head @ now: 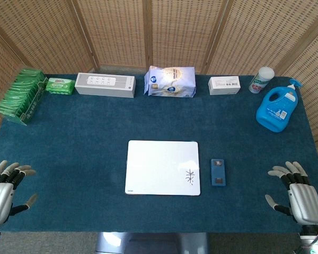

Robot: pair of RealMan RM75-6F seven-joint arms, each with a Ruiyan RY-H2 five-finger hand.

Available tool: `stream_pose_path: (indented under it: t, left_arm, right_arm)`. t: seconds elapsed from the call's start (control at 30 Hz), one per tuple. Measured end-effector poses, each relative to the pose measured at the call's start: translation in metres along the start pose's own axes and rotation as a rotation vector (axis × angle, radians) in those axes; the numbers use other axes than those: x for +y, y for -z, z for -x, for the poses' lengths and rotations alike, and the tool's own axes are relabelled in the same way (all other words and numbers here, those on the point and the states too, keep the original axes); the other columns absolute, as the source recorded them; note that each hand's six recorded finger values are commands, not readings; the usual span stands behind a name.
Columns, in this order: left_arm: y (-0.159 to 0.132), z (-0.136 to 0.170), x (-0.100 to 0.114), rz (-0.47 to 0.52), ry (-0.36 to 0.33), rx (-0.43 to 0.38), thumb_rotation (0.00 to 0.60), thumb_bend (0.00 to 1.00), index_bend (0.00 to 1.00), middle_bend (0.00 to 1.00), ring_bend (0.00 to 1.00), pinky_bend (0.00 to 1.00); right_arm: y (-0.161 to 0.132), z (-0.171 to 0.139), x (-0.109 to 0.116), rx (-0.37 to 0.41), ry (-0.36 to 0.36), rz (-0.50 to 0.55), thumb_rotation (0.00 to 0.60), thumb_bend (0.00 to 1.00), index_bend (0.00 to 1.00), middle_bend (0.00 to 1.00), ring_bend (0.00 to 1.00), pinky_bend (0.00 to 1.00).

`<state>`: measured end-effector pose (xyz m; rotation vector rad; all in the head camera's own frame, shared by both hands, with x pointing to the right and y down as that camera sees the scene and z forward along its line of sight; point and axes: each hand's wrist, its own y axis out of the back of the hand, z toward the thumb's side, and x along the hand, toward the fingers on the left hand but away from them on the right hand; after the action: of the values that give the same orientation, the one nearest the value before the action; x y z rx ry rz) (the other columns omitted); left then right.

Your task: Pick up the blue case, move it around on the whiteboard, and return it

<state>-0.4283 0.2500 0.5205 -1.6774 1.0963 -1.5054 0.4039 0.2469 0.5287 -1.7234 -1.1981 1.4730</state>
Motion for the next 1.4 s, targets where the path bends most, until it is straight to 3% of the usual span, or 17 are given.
stream_pose_path:
  t: [0.47,0.8,1.1,1.27,1.4]
  left_arm:
    - [-0.004,-0.001,0.003,0.005,-0.011,-0.016,0.600,0.32,0.32,0.28,0.17,0.06]
    - [-0.010,-0.009,0.009,-0.005,-0.008,-0.047,0.600,0.32,0.32,0.28,0.17,0.07]
    - [-0.011,-0.015,0.011,-0.018,0.003,-0.056,0.600,0.32,0.32,0.28,0.17,0.07]
    - [-0.014,-0.016,0.011,-0.022,0.011,-0.061,0.600,0.32,0.32,0.28,0.17,0.07]
    - [-0.016,-0.018,0.011,-0.023,0.012,-0.068,0.600,0.32,0.32,0.28,0.18,0.07]
  right_arm:
    - [0.000,-0.003,0.000,0.008,-0.011,-0.010,0.600,0.24,0.30,0.26,0.06,0.01]
    - [-0.011,0.011,-0.007,0.074,-0.064,-0.071,0.600,0.21,0.30,0.26,0.06,0.01]
    - [-0.023,0.037,-0.029,0.146,-0.097,-0.107,0.600,0.03,0.26,0.24,0.05,0.04]
    - [-0.033,0.048,-0.050,0.187,-0.116,-0.142,0.600,0.01,0.25,0.20,0.02,0.05]
    - [-0.041,0.055,-0.064,0.213,-0.183,-0.164,0.600,0.01,0.26,0.18,0.00,0.02]
